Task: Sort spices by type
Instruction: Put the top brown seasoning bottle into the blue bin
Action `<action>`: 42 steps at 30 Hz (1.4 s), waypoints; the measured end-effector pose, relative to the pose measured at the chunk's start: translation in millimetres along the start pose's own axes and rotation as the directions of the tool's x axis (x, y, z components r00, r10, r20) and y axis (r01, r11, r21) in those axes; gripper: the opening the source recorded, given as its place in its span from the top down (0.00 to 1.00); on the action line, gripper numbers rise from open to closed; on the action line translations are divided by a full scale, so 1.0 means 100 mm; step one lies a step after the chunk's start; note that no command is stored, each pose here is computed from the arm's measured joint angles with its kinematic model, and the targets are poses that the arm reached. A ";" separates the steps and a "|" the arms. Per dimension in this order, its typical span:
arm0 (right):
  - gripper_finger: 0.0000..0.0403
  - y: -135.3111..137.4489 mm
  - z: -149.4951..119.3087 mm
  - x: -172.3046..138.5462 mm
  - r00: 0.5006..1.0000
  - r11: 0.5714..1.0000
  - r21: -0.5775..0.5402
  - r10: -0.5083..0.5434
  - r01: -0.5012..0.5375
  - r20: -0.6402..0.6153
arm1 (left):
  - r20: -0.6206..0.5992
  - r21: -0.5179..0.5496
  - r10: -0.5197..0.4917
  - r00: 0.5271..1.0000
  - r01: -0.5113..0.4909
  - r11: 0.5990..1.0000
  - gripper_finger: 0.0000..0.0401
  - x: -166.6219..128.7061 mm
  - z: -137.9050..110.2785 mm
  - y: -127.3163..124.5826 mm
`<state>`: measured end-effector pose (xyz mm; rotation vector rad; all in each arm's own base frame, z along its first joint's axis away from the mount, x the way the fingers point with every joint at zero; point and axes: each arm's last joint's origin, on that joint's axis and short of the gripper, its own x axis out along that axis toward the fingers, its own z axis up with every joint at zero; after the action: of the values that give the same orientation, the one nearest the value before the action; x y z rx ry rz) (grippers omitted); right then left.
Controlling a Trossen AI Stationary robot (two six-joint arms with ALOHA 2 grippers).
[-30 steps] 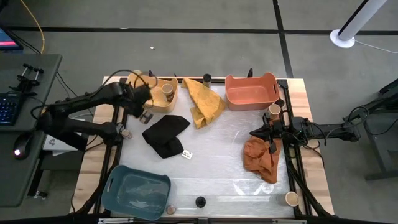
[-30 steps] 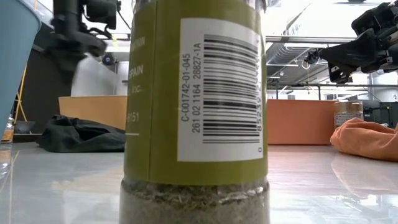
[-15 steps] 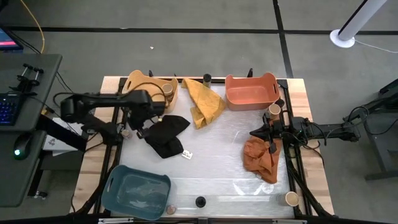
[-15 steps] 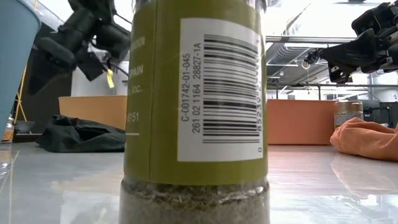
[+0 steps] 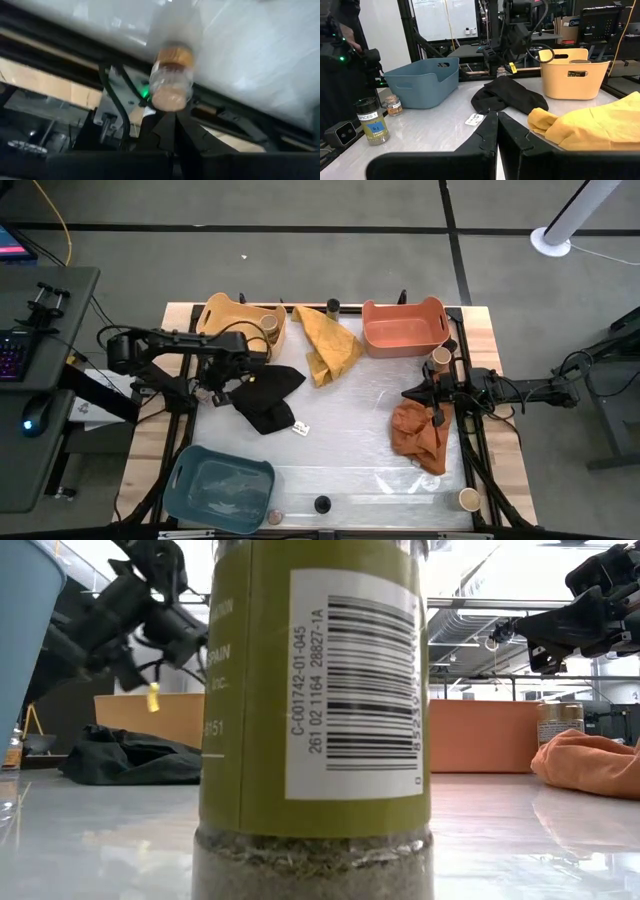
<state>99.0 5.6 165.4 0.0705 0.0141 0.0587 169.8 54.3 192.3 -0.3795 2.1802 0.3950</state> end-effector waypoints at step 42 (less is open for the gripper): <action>1.00 0.00 0.00 0.00 1.000 1.000 0.000 0.000 0.000 0.000 | 0.040 -0.091 0.033 0.999 -0.029 0.995 1.00 0.21 -0.07 0.00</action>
<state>99.0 5.6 165.3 0.0705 0.0145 0.0586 153.2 48.8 179.4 -0.3847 2.1347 0.5160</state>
